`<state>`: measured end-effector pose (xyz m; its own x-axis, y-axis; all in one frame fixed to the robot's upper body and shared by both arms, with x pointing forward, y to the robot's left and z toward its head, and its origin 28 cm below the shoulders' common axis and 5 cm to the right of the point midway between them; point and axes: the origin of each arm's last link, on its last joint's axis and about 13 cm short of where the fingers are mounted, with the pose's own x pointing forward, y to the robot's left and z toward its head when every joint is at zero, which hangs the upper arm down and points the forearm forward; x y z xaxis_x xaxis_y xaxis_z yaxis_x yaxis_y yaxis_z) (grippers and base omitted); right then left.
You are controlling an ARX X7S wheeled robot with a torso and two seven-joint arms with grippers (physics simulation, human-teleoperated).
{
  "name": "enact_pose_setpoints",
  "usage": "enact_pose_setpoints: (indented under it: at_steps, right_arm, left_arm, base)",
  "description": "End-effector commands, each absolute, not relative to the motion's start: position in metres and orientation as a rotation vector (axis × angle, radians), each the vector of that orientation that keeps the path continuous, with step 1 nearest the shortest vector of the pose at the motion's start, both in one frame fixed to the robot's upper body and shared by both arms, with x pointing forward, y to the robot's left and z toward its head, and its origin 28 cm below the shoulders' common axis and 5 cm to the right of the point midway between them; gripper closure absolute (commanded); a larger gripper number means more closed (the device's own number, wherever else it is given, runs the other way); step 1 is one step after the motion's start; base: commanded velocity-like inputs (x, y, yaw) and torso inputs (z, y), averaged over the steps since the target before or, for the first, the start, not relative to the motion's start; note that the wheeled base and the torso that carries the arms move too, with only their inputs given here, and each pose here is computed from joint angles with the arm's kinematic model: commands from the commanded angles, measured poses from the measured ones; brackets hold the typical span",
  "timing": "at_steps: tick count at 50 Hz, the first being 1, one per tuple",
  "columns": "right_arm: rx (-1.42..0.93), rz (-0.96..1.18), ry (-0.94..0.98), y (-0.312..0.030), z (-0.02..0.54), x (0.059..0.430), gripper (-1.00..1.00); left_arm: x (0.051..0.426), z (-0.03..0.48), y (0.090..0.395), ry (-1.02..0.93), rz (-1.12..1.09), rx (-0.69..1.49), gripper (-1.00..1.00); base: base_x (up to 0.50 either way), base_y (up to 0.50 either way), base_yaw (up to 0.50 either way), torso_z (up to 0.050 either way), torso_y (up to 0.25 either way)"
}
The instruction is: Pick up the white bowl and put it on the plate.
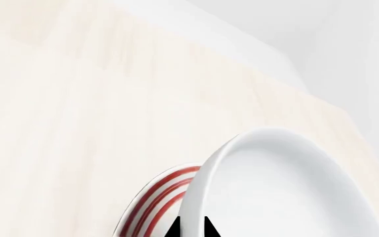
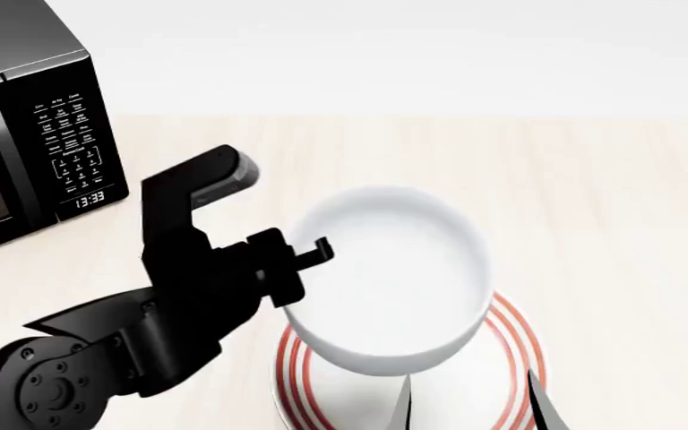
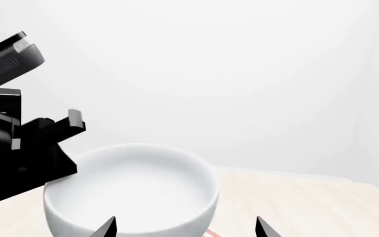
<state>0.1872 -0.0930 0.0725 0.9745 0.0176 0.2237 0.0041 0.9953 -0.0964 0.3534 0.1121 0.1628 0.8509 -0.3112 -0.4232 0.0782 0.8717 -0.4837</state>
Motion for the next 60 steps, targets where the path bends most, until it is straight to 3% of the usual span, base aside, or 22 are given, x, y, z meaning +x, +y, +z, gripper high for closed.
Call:
enact_pose_setpoints:
  at_steps: [1, 60]
  right_arm:
    - [-0.097, 0.007, -0.224, -0.093, 0.072, 0.188, -1.00]
    - [-0.096, 0.010, -0.218, -0.093, 0.070, 0.189, -1.00]
  left_arm:
    - [0.356, 0.167, 0.107, 0.495, -0.240, -0.504, 1.00]
    - [0.367, 0.129, 0.097, 0.516, -0.244, -0.540, 1.00]
  base:
    - [0.00, 0.00, 0.00, 0.000, 0.000]
    - [0.00, 0.00, 0.00, 0.000, 0.001]
